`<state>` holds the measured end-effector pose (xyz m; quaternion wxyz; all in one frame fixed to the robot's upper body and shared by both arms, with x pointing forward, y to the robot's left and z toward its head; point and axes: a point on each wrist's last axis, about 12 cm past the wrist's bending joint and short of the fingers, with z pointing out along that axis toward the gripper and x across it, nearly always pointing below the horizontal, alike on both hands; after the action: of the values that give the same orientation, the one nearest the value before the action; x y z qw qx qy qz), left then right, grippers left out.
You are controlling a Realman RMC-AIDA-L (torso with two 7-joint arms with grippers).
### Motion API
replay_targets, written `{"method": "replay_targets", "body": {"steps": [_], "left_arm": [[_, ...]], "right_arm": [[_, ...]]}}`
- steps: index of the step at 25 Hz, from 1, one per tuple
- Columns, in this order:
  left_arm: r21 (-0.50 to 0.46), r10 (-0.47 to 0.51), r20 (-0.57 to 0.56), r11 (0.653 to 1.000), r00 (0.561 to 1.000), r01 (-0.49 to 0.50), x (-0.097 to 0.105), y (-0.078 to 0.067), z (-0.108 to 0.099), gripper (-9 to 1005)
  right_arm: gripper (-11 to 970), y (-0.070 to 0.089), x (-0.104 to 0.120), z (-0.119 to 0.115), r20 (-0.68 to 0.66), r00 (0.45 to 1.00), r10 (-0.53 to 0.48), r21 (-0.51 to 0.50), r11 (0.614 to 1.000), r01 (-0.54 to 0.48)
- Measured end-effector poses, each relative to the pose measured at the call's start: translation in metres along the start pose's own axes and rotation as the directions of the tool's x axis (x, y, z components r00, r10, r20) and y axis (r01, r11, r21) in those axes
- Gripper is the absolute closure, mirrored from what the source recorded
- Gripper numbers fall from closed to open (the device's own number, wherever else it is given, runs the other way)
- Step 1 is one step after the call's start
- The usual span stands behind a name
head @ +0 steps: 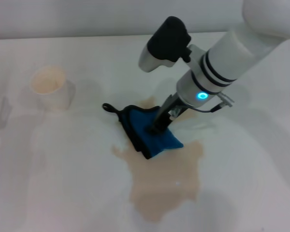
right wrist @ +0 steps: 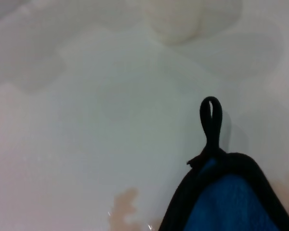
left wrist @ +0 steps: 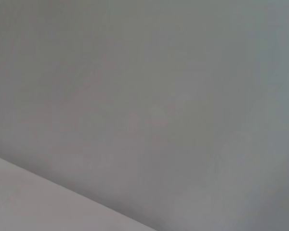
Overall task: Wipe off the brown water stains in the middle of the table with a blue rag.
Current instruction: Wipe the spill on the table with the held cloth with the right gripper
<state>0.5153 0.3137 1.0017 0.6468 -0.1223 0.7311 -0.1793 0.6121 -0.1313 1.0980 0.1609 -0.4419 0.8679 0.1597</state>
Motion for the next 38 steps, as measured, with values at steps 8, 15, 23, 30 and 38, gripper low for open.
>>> {"method": "replay_targets", "body": {"steps": [8,15,23,30,38], "left_arm": [[-0.013,0.000,-0.017,1.000,1.000,0.000,0.001,0.000,0.002,135],[-0.010,-0.001,-0.017,1.000,1.000,0.000,0.001,-0.001,0.003,135],[-0.012,-0.001,-0.018,1.000,1.000,0.001,0.002,0.000,0.002,135],[-0.013,-0.001,-0.018,1.000,1.000,0.001,0.002,0.000,0.002,135],[-0.011,-0.001,-0.018,1.000,1.000,0.000,0.002,0.000,0.003,135]], "right_arm": [[815,0.006,-0.007,0.006,0.029,0.999,-0.033,0.011,0.999,0.032],[814,-0.004,-0.003,0.011,0.049,0.999,-0.017,0.068,0.998,0.014],[814,-0.034,0.008,0.004,0.070,0.995,0.072,0.151,0.985,-0.082],[814,-0.062,0.015,-0.013,0.128,0.979,0.157,0.220,0.958,-0.182],[821,-0.044,0.009,0.001,0.134,0.982,0.132,0.179,0.971,-0.155]]}}
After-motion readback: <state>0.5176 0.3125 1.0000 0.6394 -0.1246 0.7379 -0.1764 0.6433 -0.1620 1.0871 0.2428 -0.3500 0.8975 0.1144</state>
